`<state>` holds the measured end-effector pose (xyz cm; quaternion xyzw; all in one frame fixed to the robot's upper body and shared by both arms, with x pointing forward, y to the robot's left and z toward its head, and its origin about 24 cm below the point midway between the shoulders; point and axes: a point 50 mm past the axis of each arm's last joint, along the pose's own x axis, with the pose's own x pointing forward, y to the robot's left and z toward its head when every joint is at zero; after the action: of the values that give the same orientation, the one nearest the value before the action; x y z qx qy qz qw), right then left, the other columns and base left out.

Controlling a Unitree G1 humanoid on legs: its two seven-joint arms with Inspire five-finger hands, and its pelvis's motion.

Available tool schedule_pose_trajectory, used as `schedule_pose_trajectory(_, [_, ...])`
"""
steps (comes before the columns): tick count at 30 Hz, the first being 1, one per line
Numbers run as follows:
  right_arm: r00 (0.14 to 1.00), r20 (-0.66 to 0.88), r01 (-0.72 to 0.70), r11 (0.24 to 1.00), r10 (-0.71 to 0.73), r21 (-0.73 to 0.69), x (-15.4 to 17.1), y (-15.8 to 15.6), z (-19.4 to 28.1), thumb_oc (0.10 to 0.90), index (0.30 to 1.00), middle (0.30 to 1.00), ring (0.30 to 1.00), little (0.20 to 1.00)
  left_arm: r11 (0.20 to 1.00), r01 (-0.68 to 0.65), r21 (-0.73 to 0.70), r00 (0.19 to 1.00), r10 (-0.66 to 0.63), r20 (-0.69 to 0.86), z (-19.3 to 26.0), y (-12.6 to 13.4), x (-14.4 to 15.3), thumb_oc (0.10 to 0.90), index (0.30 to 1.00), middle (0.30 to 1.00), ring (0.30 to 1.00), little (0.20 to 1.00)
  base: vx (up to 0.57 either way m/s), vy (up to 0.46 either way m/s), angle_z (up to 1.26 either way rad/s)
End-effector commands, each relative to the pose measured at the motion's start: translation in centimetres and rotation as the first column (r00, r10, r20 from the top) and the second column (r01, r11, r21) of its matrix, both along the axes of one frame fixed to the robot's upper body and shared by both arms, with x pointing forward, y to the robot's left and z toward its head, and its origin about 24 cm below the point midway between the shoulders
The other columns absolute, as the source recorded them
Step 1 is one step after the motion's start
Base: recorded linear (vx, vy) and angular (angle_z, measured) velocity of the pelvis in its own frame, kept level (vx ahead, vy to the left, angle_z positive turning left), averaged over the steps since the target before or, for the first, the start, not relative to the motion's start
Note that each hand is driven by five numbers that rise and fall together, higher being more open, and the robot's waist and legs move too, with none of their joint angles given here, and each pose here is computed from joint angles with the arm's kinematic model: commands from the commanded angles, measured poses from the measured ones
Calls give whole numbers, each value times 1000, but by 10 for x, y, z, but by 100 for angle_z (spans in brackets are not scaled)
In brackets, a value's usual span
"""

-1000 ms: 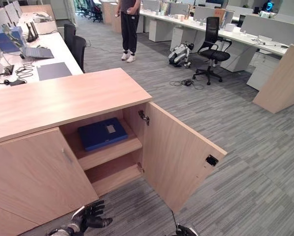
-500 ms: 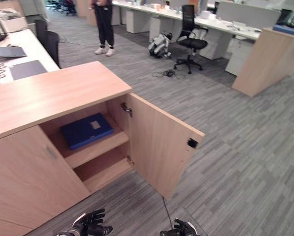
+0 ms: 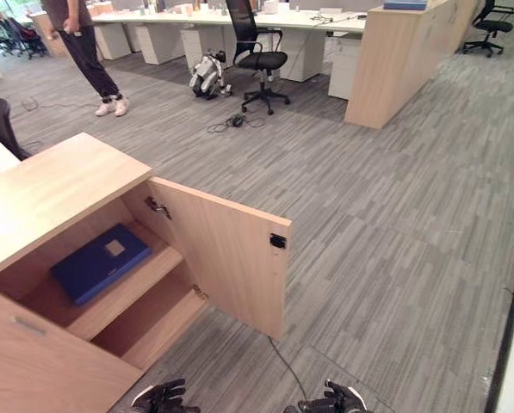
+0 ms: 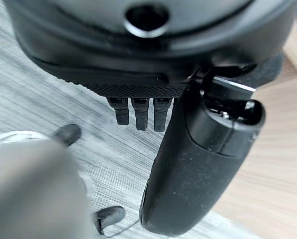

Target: Put the empty folder in the office cabinet

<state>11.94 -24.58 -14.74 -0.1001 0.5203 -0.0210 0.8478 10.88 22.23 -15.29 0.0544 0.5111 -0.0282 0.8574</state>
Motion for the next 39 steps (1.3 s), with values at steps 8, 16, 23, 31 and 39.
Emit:
schedule_pose_trajectory(8, [826,563,30,995,32,-100,153,-28,109,800,900,900,900,900,998,59,23,997,-61,52,4,-1,8,800,900,900,900,900,143,98,-28])
schedule_pose_trajectory(16, [708,702,43,989,72,-145,220,-31,182,800,900,900,900,900,996,85,39,996,-84,-4,0,4,-8,800,900,900,900,900,52,77,3])
schedule_pose_trajectory(23, [623,777,9,992,93,-126,252,-9,223,800,900,900,900,900,997,69,27,998,-68,-8,-1,2,-11,800,900,900,900,900,13,59,3])
schedule_pose_trajectory(31, [581,811,-58,998,65,-38,266,29,233,800,900,900,900,900,998,60,23,998,-61,30,3,2,-3,800,900,900,900,900,2,45,7])
schedule_pose_trajectory(39, [543,831,-215,977,119,0,255,69,219,800,900,900,900,900,999,20,30,997,-22,74,9,9,5,800,900,900,900,900,-17,11,17])
